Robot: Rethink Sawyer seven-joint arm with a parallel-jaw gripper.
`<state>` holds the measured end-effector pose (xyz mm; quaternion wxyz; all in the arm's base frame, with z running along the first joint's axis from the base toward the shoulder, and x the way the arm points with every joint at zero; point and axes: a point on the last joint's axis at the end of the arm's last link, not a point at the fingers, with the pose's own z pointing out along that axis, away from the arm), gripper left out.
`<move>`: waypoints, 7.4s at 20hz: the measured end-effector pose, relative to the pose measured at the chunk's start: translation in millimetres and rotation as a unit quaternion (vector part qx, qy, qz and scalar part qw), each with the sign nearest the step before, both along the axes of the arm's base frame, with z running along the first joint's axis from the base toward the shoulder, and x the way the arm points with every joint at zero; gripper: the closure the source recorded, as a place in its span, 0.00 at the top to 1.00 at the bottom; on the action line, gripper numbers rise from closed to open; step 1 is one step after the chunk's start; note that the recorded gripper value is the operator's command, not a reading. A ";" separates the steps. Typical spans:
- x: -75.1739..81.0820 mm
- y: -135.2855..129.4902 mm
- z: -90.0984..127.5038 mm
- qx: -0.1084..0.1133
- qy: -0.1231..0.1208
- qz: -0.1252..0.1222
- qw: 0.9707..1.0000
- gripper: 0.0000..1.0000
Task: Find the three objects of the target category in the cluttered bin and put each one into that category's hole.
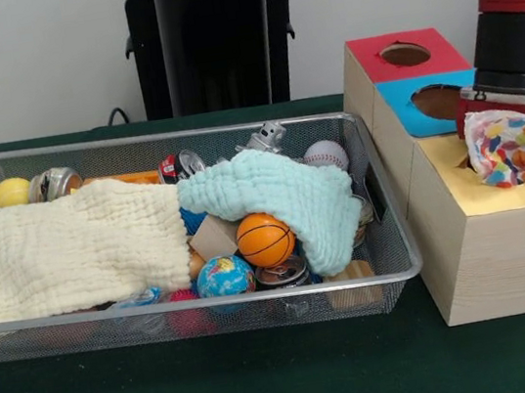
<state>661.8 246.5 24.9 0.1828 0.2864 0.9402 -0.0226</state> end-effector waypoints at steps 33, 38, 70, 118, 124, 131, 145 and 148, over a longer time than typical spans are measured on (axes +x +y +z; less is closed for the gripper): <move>-1.4 -13.4 21.1 0.016 0.005 -0.020 1.000 0.00; -8.5 -14.5 18.7 0.016 0.018 -0.023 0.999 0.00; -24.9 -12.3 125.1 0.049 0.090 -0.048 0.994 0.00; -83.9 56.7 205.7 0.076 0.173 -0.003 0.982 1.00; -68.1 49.5 223.1 0.075 0.153 -0.005 0.985 1.00; -23.6 24.6 236.7 0.069 0.118 -0.013 0.991 0.00; 27.6 -18.1 248.6 0.069 0.092 -0.038 0.993 0.00; 37.4 -29.5 247.6 0.068 0.088 -0.043 0.993 0.00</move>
